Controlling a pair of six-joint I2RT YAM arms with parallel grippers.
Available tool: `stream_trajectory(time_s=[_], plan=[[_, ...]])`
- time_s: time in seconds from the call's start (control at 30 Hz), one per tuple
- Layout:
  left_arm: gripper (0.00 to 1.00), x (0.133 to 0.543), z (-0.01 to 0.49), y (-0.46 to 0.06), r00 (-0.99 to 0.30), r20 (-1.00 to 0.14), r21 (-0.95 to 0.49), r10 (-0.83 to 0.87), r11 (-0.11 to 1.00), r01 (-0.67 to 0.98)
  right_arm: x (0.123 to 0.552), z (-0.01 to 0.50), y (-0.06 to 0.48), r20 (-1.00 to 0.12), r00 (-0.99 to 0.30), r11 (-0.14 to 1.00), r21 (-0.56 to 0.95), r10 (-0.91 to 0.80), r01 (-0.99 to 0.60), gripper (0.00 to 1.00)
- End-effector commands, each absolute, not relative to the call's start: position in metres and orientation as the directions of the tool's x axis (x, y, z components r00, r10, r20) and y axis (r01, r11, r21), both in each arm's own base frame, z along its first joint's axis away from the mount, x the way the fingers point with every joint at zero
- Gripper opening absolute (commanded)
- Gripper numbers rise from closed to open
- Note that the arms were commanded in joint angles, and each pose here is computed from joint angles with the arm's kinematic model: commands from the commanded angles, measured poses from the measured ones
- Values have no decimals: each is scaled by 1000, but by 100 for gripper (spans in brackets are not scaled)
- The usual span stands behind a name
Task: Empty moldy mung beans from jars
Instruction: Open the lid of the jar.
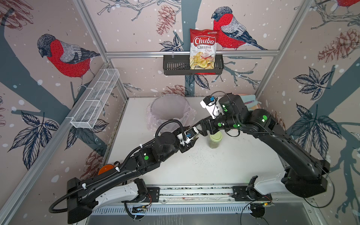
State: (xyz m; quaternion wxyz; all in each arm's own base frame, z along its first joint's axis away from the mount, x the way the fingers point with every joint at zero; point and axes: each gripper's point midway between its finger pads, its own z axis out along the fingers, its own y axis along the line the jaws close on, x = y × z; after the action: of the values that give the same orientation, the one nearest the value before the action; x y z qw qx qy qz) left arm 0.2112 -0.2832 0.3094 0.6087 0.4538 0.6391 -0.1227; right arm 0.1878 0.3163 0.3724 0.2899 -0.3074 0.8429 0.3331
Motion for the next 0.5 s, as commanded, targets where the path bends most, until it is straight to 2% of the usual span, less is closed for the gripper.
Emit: stream_trajectory(time_s=[0.0,0.47], plan=[[21,215,327,-287,189,-908,389,374,586,711,178,388,329,-718,-628,519,429,-301,-739,91],[21,221,324,-285,180,-900,403,397,599,692,179,390,339,-709,-650,496,474,-275,-727,84]])
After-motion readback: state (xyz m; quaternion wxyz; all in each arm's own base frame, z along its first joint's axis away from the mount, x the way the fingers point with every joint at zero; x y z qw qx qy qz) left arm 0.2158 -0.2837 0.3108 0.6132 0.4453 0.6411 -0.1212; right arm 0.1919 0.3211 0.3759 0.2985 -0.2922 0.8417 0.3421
